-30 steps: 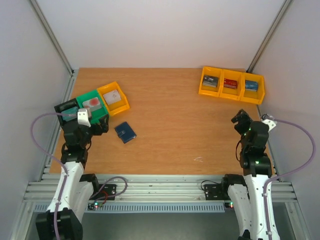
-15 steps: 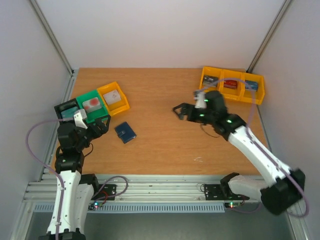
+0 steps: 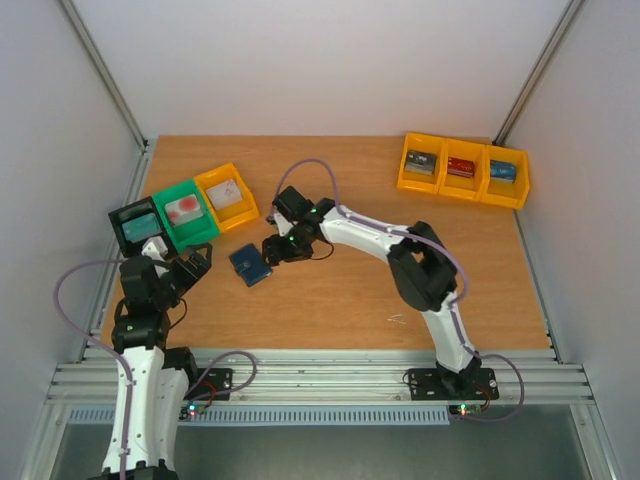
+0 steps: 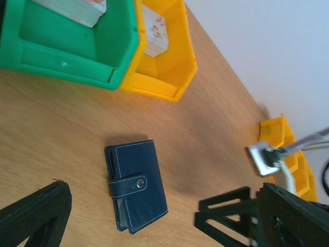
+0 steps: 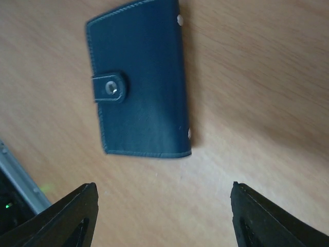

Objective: Take the credit cards out of the card holder

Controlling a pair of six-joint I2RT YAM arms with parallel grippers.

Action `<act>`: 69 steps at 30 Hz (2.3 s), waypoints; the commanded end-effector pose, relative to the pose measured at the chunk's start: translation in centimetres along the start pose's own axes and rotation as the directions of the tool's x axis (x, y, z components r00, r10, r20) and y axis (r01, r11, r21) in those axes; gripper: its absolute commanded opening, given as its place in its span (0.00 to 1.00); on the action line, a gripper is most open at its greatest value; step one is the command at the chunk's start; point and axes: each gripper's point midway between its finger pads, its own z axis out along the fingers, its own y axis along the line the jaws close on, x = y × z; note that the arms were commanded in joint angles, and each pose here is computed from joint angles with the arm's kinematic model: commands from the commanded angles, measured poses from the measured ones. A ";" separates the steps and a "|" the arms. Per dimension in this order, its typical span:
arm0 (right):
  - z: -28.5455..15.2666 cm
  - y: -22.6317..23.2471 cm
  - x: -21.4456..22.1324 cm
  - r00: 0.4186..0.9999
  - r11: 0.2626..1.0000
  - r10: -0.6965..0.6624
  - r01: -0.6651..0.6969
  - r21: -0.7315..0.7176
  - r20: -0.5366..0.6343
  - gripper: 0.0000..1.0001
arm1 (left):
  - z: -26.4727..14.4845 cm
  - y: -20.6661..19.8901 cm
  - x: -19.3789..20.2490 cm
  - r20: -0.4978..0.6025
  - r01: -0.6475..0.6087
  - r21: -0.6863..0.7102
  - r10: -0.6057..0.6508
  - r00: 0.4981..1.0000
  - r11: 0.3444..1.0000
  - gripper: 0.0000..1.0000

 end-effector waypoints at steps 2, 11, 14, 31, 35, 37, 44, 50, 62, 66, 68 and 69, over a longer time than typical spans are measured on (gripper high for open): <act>3.5 1.6 0.6 0.991 0.998 -0.025 0.017 -0.063 -0.131 0.67 | 0.0 1.0 -0.1 0.023 0.044 -0.034 -0.043 0.999 0.998 0.99; 7.2 -1.0 2.8 0.979 1.000 0.003 -0.005 -0.008 -0.206 0.57 | 0.0 1.1 0.0 0.041 0.068 -0.023 -0.067 0.997 0.997 0.99; 8.1 -1.5 2.7 0.978 1.000 -0.003 0.003 -0.001 -0.209 0.55 | 0.0 1.2 0.1 0.040 0.074 -0.020 -0.074 0.996 0.997 0.99; 8.4 -1.6 0.4 0.986 0.998 -0.055 0.058 0.016 -0.160 0.01 | -0.1 1.2 -0.1 0.055 0.078 -0.019 -0.076 0.996 0.997 0.99; 4.5 0.1 -0.6 0.976 0.983 -0.182 0.184 0.003 -0.120 0.01 | 0.1 0.8 -0.1 0.041 0.082 0.001 -0.082 0.996 0.997 0.99; 1.6 1.1 -0.8 0.956 0.959 -0.280 0.283 0.015 -0.091 0.01 | 0.0 -0.6 -0.3 0.026 0.057 0.065 -0.059 0.998 0.996 0.99; -11.0 2.3 0.8 0.783 0.769 -0.622 0.608 0.198 0.012 0.01 | -4.0 -12.5 -2.1 0.130 -0.353 0.500 0.335 0.933 0.791 0.98; -21.9 2.8 1.1 0.519 0.433 -0.855 0.731 0.527 -0.017 0.01 | -10.4 -15.5 5.7 0.152 -0.579 0.762 0.789 0.595 0.290 0.96; -28.5 9.3 0.1 0.044 -0.046 -0.993 0.714 0.699 -0.111 0.01 | -9.5 -21.2 5.9 0.253 -0.547 0.831 0.944 0.214 -0.099 0.99; -27.6 9.7 -0.1 0.028 -0.055 -0.994 0.728 0.683 -0.110 0.01 | -7.4 -23.5 5.8 0.278 -0.562 0.821 0.931 0.236 -0.103 0.91; -27.2 9.8 -0.2 0.024 -0.053 -0.994 0.733 0.678 -0.103 0.01 | -6.6 -24.4 5.4 0.278 -0.569 0.818 0.923 0.266 -0.083 0.77; -27.1 9.9 -0.2 0.021 -0.050 -0.995 0.734 0.677 -0.096 0.01 | -6.2 -24.6 5.3 0.270 -0.567 0.821 0.920 0.285 -0.065 0.69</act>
